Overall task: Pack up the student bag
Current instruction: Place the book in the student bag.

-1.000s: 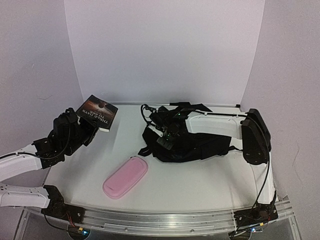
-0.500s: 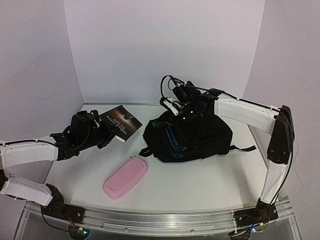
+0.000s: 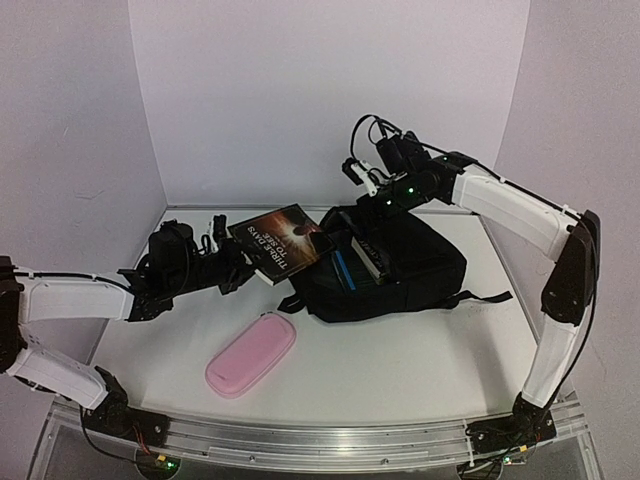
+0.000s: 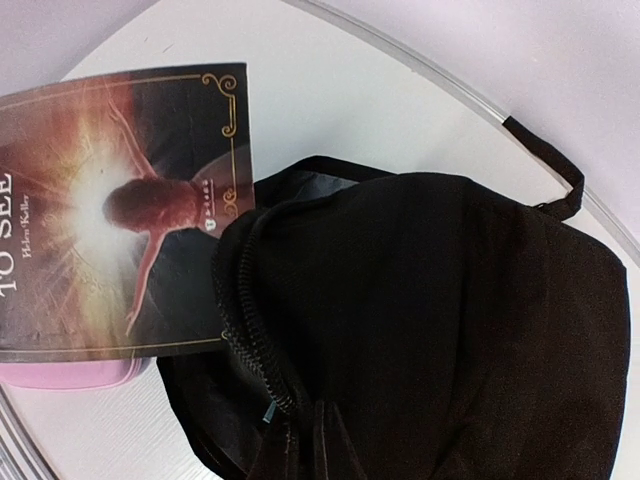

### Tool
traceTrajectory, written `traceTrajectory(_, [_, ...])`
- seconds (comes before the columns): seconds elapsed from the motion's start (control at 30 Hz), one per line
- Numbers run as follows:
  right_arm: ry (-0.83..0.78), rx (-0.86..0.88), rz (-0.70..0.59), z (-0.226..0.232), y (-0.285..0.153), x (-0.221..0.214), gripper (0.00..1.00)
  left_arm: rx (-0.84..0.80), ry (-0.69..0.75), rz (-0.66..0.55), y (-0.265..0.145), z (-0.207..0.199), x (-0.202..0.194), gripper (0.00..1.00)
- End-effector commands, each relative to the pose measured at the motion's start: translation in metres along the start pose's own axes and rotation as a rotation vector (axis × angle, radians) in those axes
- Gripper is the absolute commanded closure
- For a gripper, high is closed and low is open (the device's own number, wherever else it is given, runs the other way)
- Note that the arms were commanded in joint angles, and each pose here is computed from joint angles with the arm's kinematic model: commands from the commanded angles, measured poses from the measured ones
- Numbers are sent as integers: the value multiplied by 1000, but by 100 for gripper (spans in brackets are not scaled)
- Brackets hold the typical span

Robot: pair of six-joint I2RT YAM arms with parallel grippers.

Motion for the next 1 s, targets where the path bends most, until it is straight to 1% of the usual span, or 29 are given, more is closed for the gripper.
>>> traceTrajectory(0.0, [9,30,-158,7,-47,32,100,-184,17,-46,-1,-24,8,100])
traceTrajectory(0.3, [30,-3,-172,-2,-48,36,100,-177,19,37,-2,-24,-7,100])
traceTrajectory(0.4, [29,34,-177,2,-52,37,100,-191,24,65,1,-26,-11,100])
traceTrajectory(0.67, [37,145,-173,11,-59,38,100,-248,-3,124,31,-27,-16,100])
traceTrajectory(0.8, [35,159,-177,13,-64,37,100,-273,-10,132,45,-25,-19,100])
traceTrajectory(0.97, [25,139,-182,11,-67,36,100,-288,2,156,58,-32,-22,100])
Point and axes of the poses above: each gripper's point midway between its finger pads, its own y axis out along the fingers, its own z axis along the line the jaws close on, x = y × z, the point moved 9 cm from there along -y, back along the fingers, and after that the axes turned 11 degrees about y, right-handed, at the moved point
